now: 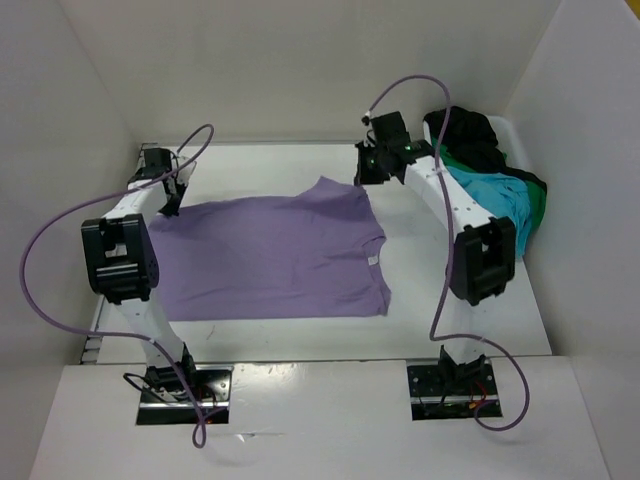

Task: Fold and stack the t-shirts
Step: Fold the other side of the tshirt into a rectangle

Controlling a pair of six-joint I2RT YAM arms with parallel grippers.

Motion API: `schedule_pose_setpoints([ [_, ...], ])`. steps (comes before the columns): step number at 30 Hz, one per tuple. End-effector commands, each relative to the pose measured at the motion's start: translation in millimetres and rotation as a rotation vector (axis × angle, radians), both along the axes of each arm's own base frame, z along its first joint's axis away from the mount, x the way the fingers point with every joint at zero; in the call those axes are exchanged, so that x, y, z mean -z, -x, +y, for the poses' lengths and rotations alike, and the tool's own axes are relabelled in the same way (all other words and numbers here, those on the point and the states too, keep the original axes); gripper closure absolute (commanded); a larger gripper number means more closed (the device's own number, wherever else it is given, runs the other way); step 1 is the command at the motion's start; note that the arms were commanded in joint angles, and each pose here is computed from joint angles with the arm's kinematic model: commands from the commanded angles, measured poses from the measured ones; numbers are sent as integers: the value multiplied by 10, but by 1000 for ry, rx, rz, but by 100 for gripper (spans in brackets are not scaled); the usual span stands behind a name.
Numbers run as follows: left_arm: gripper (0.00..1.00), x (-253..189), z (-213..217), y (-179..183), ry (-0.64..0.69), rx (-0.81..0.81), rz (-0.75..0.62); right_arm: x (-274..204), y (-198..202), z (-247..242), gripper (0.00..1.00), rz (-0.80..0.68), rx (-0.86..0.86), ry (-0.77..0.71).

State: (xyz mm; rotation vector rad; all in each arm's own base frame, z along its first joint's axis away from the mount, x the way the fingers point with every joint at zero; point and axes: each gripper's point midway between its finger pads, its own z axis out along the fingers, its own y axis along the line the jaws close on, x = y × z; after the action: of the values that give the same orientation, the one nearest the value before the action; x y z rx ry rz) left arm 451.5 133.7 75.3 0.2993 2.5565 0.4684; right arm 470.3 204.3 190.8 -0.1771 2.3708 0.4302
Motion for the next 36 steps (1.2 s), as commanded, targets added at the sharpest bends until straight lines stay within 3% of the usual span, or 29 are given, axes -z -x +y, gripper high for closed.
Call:
schedule_pose_setpoints([
  [1, 98, -339, -27, 165, -63, 88, -36, -239, 307, 73, 100, -71, -44, -74],
  [9, 97, -160, -115, 689, -76, 114, 62, 145, 898, -49, 100, 38, -12, -127],
  [19, 97, 117, -112, 1067, -88, 108, 181, 400, 1235, -79, 100, 115, 3, -152],
  [22, 97, 88, -48, 1069, -121, 87, 180, 412, 1251, -132, 100, 112, 22, -134],
  [29, 94, -333, 42, 712, -152, 38, 43, 287, 1283, -241, 100, 81, 51, -101],
  [36, 93, -214, 82, 723, -175, 43, 75, 383, 1413, -341, 100, 116, 67, -82],
])
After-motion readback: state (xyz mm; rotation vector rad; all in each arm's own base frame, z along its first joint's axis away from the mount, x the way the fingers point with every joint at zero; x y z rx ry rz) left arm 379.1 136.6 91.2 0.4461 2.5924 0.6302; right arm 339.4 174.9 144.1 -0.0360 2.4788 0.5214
